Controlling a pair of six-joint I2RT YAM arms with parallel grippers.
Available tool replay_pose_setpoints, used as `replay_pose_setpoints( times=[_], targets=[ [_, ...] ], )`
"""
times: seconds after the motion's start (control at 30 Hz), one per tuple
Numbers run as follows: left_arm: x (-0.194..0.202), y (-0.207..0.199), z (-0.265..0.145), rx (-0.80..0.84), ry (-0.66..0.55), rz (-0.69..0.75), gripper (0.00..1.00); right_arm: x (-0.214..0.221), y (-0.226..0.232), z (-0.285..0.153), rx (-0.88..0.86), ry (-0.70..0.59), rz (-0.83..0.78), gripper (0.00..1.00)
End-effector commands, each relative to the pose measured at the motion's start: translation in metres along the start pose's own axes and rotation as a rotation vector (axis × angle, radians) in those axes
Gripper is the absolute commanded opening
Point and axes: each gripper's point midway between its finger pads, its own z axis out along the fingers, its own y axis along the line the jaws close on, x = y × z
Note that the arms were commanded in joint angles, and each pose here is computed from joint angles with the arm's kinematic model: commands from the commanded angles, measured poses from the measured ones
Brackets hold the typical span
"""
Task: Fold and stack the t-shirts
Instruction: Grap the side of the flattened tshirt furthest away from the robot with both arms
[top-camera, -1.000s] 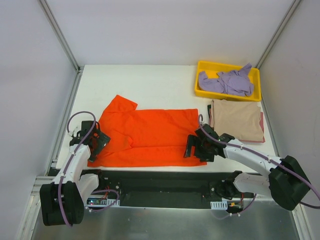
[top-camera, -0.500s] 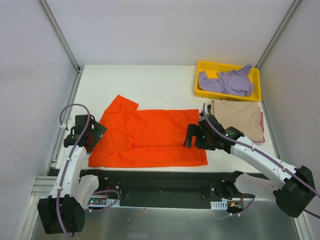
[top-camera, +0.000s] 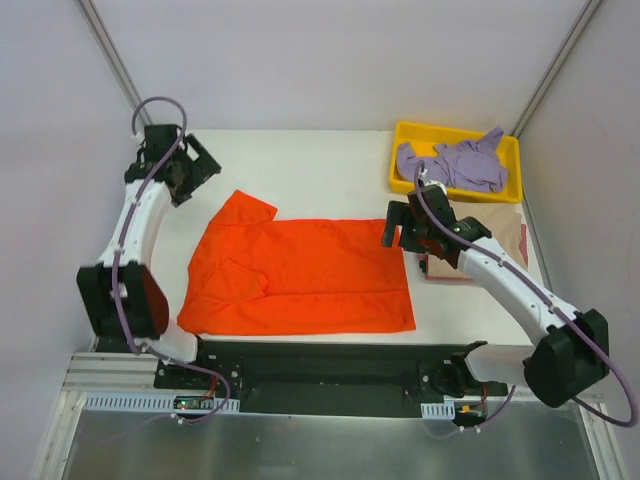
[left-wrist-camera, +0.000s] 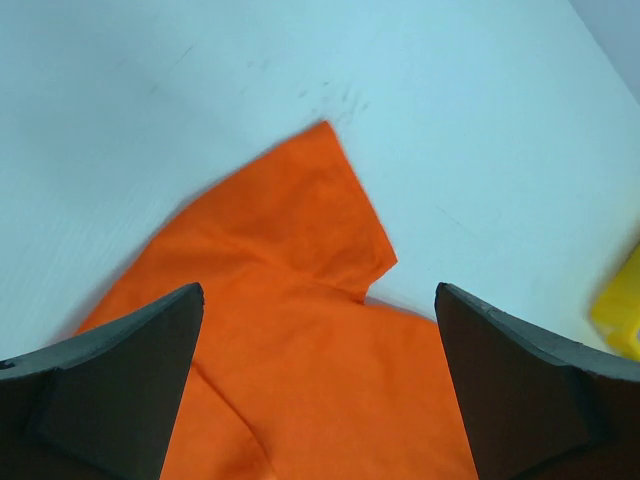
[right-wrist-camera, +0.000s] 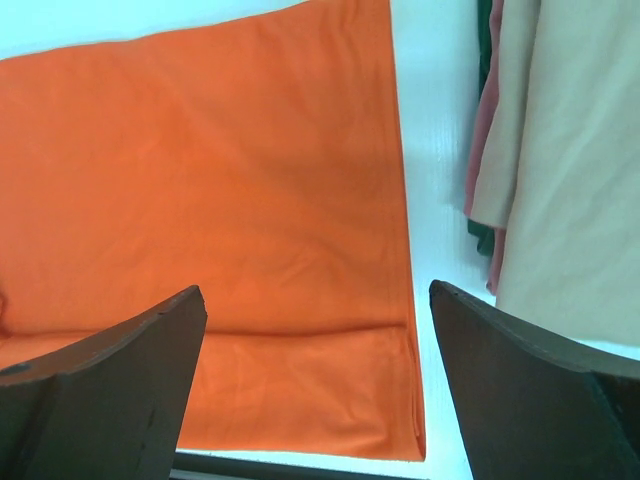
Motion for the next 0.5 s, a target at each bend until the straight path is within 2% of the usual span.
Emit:
replay_pose_setpoints(
  times=[0.0,0.1,0.17,0.3,0.47],
  targets=[
    [-0.003,-0.054,0.044,0.149,0.104,0.296,0.99,-0.012,0.001,0.016,-0.026,0.027,-0.013,0.96],
    [-0.013,-0.065,0.085,0.1,0.134,0.384,0.99,-0.005,-0.002,0.026,-0.041,0.083,0.005,0.96],
    [-0.005,-0.071,0.111,0.054,0.156,0.479,0.99,0.0,-0.004,0.031,-0.044,0.11,0.019,0.96],
    [0.006,-0.067,0.161,0.015,0.228,0.548,0.98,0.007,-0.002,0.036,-0.075,0.146,0.04,0.96],
    [0.03,-0.048,0.19,-0.043,0.335,0.557,0.77,0.009,-0.003,0.034,-0.086,0.128,0.049,0.96]
  ],
)
